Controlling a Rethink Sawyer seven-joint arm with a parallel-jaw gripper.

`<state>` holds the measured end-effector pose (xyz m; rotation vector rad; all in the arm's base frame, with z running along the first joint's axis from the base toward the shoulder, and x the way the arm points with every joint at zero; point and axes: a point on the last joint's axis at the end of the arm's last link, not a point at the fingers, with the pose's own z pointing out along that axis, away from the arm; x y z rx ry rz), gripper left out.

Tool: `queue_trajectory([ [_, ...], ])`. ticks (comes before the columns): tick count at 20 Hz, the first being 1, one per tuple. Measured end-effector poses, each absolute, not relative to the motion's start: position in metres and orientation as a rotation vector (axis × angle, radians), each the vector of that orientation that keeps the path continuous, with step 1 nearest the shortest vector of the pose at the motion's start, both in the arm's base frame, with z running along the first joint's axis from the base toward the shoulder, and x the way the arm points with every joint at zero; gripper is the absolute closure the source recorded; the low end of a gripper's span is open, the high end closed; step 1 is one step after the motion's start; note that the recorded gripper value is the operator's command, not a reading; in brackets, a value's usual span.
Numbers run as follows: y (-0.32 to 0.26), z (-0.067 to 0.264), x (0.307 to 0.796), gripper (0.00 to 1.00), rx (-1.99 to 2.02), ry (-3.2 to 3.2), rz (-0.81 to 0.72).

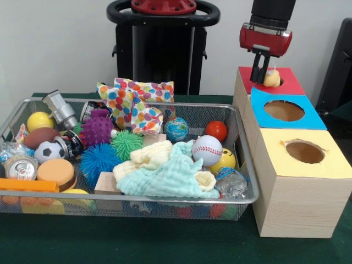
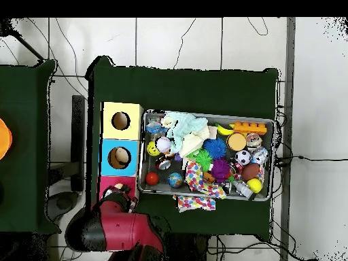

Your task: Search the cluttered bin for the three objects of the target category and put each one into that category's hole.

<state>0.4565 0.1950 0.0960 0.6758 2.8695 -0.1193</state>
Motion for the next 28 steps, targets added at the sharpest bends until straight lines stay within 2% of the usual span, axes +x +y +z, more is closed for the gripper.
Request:
queue_trajectory([
  [28, 0.211, 0.095, 0.456, 1.00, 0.672, 2.880, -0.083],
])
